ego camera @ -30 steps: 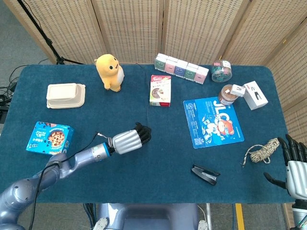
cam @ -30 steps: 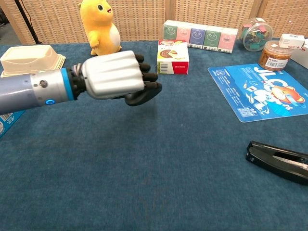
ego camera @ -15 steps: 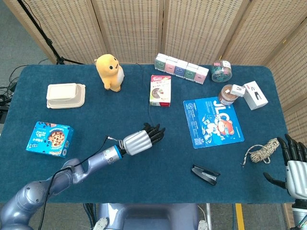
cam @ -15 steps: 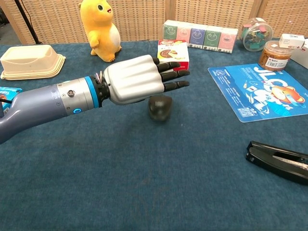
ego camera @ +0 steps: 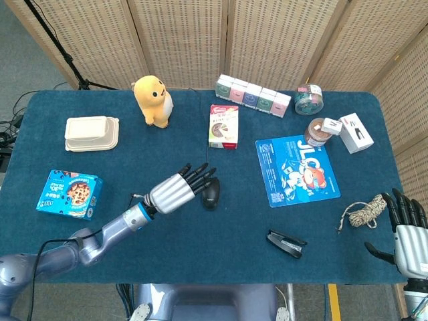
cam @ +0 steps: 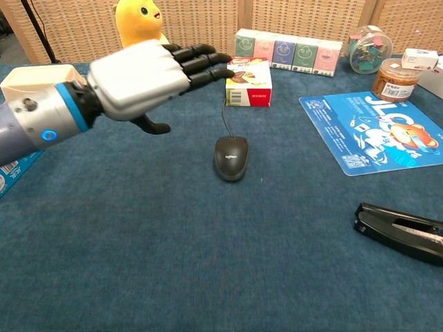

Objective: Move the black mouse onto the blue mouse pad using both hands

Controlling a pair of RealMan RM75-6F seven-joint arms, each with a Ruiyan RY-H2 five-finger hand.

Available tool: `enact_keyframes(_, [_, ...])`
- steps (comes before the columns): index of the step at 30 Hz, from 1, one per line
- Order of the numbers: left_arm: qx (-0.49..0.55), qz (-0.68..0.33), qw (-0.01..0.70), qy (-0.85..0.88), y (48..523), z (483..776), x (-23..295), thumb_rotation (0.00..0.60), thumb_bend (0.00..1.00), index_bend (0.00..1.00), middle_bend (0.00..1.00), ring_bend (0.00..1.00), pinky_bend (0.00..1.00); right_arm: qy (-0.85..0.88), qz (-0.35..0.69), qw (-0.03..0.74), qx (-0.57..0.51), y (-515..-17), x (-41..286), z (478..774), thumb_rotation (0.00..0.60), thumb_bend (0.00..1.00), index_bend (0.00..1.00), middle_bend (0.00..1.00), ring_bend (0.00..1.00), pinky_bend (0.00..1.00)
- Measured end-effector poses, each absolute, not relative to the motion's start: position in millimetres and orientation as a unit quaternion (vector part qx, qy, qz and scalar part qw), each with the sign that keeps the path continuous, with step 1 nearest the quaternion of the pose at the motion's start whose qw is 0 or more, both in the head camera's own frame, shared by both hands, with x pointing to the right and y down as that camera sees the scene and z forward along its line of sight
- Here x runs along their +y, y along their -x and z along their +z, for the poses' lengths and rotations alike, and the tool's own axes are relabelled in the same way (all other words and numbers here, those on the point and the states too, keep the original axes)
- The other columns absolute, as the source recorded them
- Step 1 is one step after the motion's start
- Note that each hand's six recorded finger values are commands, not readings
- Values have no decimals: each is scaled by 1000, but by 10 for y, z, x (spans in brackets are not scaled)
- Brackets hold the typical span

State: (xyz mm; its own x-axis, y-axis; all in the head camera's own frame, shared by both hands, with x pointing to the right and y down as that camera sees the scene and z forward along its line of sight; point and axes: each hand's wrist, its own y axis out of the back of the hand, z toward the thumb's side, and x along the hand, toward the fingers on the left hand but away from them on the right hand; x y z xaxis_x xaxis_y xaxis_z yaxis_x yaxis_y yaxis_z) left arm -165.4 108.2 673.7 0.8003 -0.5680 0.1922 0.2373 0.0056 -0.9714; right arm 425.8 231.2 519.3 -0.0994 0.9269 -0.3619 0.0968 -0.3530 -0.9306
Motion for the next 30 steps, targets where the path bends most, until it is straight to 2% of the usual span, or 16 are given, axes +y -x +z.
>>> enact_keyframes(7, [209, -371, 619, 660, 2648, 6316, 889, 600, 95, 0, 0, 0, 5, 578, 590, 370, -424, -4207, 2234, 5276, 600, 0, 0, 0, 0, 0])
enact_keyframes(14, [290, -461, 534, 646, 3662, 5957, 1059, 600, 84, 0, 0, 0, 0, 597, 573, 425, -367, -4036, 1967, 5376, 600, 0, 0, 0, 0, 0])
enact_keyframes(18, [319, -489, 495, 644, 3915, 5882, 1213, 600, 83, 0, 0, 0, 0, 623, 548, 462, -314, -3797, 1804, 5483, 600, 0, 0, 0, 0, 0])
enact_keyframes(25, [395, -520, 367, 663, 4398, 5721, 1653, 600, 83, 0, 0, 0, 0, 678, 483, 517, -200, -3219, 1570, 5750, 600, 0, 0, 0, 0, 0])
enact_keyframes(30, [411, -551, 326, 649, 4646, 5588, 1811, 600, 82, 0, 0, 0, 0, 707, 427, 546, -140, -2759, 1425, 5920, 600, 0, 0, 0, 0, 0])
